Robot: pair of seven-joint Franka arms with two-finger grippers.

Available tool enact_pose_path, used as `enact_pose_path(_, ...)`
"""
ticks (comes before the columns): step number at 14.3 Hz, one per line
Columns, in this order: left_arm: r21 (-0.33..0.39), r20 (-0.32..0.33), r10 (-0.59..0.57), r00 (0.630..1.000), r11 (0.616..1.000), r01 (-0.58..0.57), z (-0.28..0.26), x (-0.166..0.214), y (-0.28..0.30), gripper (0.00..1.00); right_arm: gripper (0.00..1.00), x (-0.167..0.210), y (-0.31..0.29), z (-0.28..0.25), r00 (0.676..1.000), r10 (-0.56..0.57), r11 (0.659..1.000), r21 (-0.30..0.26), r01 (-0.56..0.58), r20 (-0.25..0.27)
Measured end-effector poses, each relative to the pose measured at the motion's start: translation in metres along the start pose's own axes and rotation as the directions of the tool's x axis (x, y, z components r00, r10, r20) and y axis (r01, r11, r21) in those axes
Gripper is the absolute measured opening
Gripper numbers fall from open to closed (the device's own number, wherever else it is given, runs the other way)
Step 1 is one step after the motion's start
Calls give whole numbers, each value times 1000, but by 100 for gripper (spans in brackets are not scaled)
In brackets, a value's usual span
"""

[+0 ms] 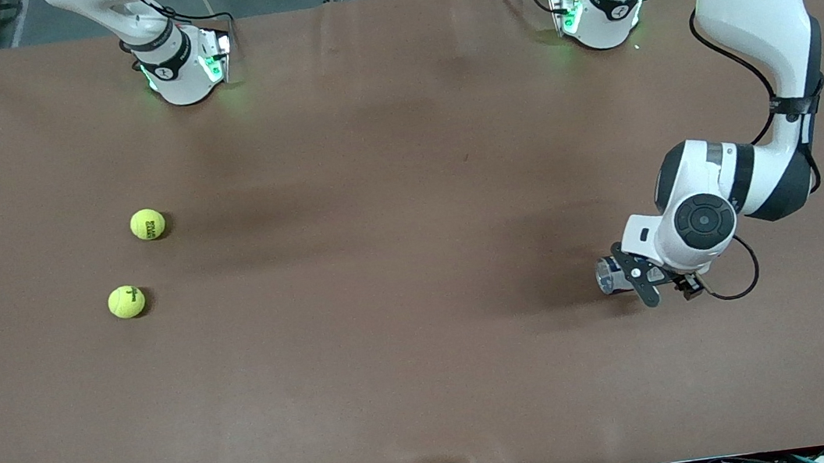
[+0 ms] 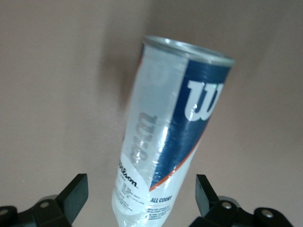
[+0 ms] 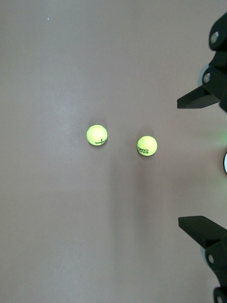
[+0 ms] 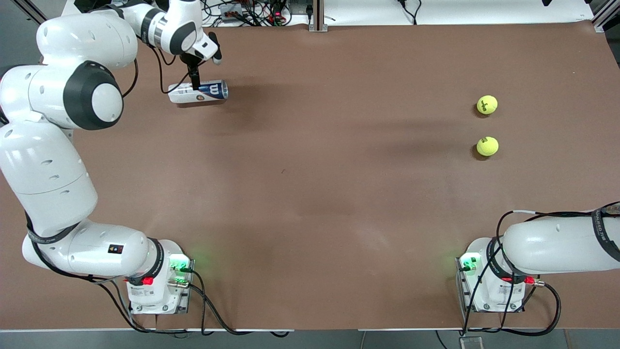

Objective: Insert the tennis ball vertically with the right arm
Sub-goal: 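Lift the Wilson tube with the left gripper and turn it upright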

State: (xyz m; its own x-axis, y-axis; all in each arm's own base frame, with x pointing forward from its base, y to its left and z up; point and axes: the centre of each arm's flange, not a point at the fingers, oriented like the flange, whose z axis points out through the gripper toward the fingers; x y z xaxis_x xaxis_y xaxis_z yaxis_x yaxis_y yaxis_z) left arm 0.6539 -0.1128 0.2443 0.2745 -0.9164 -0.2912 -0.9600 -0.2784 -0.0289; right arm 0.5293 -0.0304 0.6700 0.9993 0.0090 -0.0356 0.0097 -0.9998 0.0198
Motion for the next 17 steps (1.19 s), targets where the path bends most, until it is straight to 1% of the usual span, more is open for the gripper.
enact_pose_path(2,-4,26,27,999,1000,-27,9,-1,5,100,100,0,0,0,1000,0,1000,0,0,1)
enact_pose_path(5,31,80,79,994,996,-81,13,-2,7,100,100,0,-2,1,1000,-4,1000,0,4,4)
enact_pose_path(6,34,88,83,993,996,-87,15,-3,6,100,100,0,-2,1,1000,-5,1000,0,5,3)
enact_pose_path(9,23,101,94,990,995,-97,27,-2,8,100,100,0,-2,1,1000,-5,1000,0,5,4)
enact_pose_path(17,15,101,115,988,993,-117,40,8,14,100,100,0,-2,1,1000,-4,1000,0,4,4)
